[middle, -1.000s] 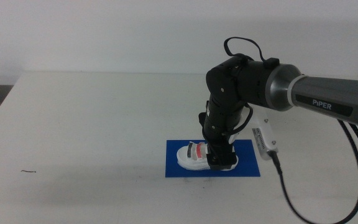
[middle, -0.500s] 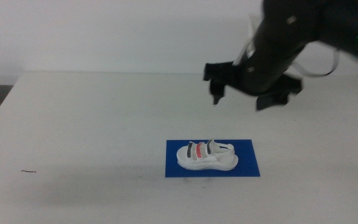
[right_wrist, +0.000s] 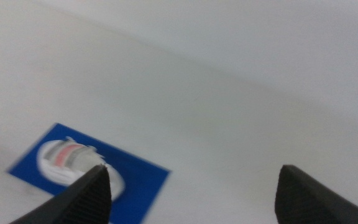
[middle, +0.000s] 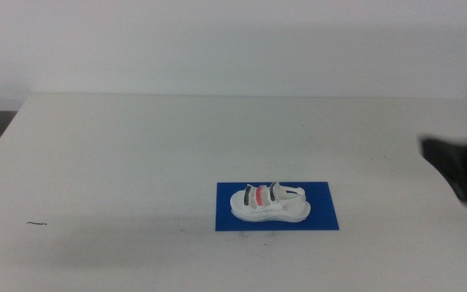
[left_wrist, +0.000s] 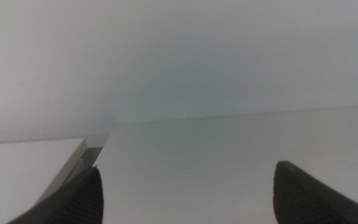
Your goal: Use one arm to grab the shoe from the table and place it on the mat.
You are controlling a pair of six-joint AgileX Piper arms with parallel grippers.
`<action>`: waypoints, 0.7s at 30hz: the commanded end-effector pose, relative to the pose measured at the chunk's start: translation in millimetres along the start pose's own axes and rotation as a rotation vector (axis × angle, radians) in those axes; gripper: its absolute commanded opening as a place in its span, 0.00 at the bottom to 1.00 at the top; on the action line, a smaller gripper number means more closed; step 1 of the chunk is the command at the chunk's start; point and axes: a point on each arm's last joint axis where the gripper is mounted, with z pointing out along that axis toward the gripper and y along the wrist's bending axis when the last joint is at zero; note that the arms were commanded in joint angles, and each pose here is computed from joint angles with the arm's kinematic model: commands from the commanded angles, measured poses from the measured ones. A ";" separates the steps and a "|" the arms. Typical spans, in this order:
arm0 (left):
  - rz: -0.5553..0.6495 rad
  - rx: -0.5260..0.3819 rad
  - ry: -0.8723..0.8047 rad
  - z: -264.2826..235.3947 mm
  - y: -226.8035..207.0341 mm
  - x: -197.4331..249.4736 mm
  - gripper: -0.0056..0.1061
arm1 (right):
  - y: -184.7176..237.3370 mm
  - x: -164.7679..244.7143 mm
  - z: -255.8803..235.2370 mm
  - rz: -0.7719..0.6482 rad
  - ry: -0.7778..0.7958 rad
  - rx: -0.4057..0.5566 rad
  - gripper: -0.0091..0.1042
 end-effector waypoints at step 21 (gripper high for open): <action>-0.005 0.002 -0.007 0.4 -0.1 -0.7 0.89 | 18.8 155.6 -58.6 -0.001 -0.452 0.103 0.67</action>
